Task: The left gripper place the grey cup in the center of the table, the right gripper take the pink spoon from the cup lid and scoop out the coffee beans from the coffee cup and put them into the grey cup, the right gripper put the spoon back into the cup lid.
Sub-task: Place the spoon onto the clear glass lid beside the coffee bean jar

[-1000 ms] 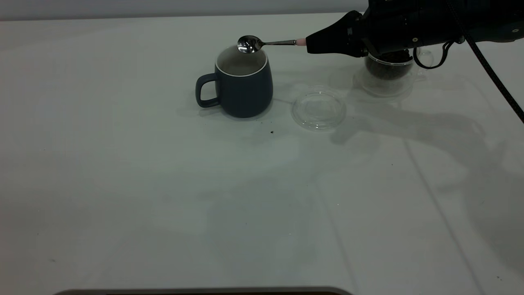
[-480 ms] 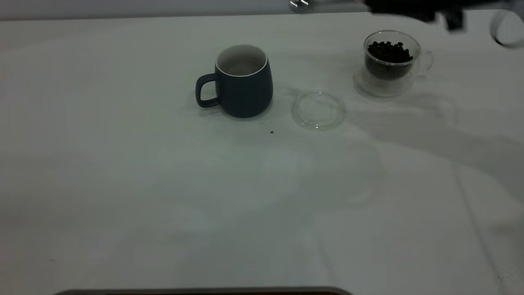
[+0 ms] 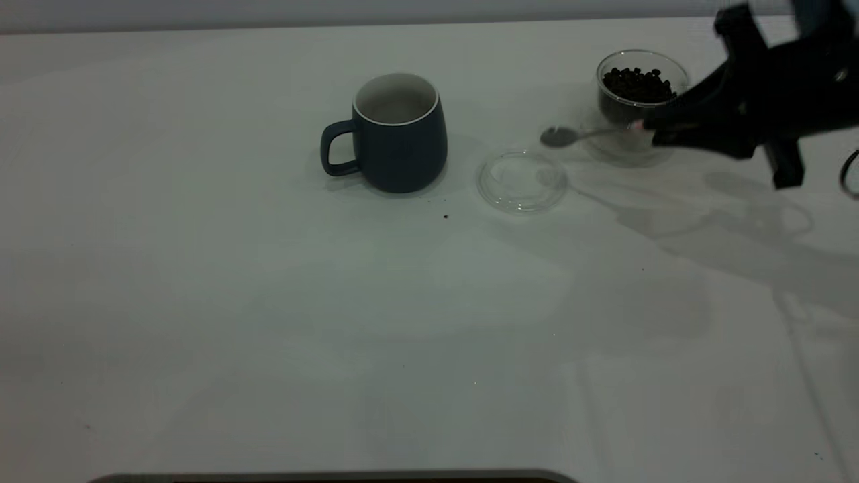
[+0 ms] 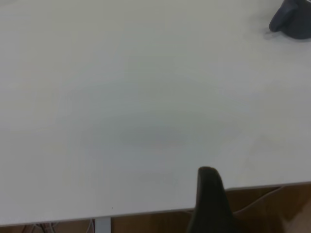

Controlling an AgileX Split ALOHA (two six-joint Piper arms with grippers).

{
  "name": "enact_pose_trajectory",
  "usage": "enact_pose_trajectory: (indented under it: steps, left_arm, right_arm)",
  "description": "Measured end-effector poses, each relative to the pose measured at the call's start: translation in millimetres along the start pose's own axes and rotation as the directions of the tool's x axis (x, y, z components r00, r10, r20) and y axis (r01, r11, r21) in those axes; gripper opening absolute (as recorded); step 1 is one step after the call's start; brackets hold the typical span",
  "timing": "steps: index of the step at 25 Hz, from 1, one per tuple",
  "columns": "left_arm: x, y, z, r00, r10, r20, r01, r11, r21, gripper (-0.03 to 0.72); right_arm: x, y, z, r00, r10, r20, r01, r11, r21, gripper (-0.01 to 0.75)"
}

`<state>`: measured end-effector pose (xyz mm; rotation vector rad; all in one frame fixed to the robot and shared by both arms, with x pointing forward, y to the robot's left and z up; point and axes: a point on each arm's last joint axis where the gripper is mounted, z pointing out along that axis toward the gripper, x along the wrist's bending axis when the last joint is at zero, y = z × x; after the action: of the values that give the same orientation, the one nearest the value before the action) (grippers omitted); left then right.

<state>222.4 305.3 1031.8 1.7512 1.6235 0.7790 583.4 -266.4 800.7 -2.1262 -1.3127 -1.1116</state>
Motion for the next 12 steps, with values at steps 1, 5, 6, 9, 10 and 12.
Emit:
enact_pose_trajectory:
  steps: [1,5,6,9,10,12]
  left_arm:
    - [0.0,0.0,0.0,1.000,0.000,0.000,0.000,1.000,0.000,0.567]
    - [0.0,0.0,0.0,1.000,0.000,0.000,0.000,1.000,0.000,0.567]
    - [0.0,0.0,0.0,1.000,0.000,0.000,0.000,1.000,0.000,0.567]
    - [0.0,0.0,0.0,1.000,0.000,0.000,0.000,1.000,0.000,0.567]
    - [0.0,0.0,0.0,1.000,0.000,0.000,0.000,1.000,0.000,0.567]
    - [0.0,0.0,0.0,1.000,0.002,0.000,-0.002,1.000,0.000,0.567]
  right_arm:
    - [-5.4,0.9,6.3,1.000,0.008,-0.002,-0.008,1.000,0.011,0.102]
    - [-19.1,1.9,30.9,1.000,0.020,-0.012,-0.019,0.998,0.053,0.102]
    - [-20.6,1.4,35.8,1.000,0.019,-0.011,-0.018,0.998,0.061,0.102]
    - [-23.4,3.2,46.3,1.000,0.012,-0.022,-0.010,0.997,0.074,0.102]
    - [-22.7,4.0,48.6,1.000,0.007,-0.026,-0.005,0.997,0.075,0.102]
    - [-20.9,7.5,51.0,0.999,-0.003,-0.032,0.006,0.998,0.069,0.102]
